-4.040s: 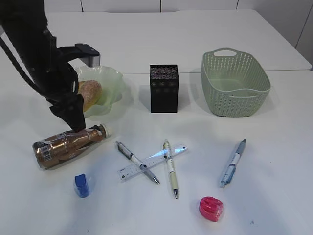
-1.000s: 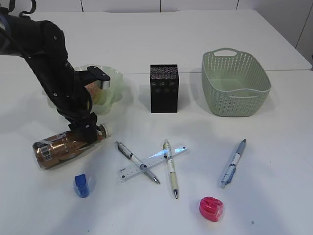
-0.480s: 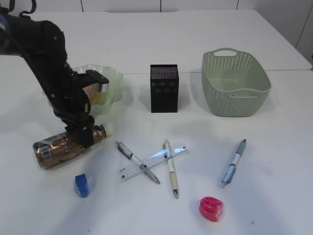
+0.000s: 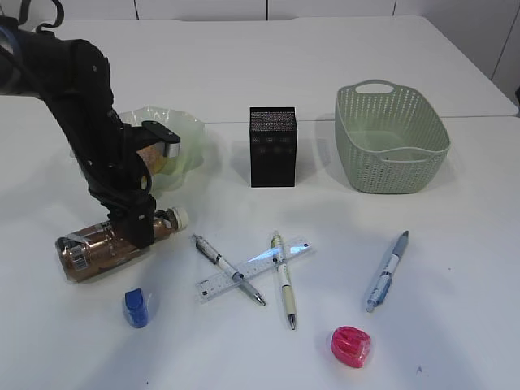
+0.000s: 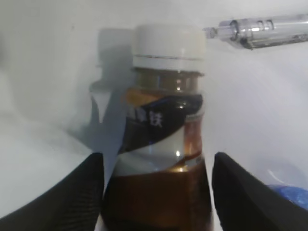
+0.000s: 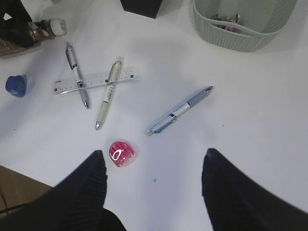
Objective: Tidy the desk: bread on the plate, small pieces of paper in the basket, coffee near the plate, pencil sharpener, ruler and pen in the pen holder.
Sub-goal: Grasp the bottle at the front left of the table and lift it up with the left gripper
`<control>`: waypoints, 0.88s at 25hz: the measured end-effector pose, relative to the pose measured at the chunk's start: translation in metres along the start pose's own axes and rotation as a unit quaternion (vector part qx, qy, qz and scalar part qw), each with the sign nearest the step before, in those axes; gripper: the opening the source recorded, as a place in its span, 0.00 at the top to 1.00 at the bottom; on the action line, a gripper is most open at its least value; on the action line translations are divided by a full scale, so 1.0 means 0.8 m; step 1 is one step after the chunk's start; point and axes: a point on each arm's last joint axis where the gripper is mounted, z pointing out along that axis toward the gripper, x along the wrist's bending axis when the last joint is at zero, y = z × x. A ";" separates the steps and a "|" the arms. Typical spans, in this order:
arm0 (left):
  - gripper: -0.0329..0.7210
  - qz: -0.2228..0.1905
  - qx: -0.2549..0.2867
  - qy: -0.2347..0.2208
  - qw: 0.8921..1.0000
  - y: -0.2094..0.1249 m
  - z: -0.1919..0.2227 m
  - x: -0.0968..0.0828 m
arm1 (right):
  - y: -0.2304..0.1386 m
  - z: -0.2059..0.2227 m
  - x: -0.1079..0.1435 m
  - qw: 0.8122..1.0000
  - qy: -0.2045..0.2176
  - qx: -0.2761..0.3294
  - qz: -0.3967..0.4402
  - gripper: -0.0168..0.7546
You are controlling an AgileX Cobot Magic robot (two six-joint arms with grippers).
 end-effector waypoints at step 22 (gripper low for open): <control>0.46 0.009 0.030 0.012 0.999 0.016 0.016 -0.007 | 0.000 0.000 0.001 1.000 0.004 -0.001 0.001 0.34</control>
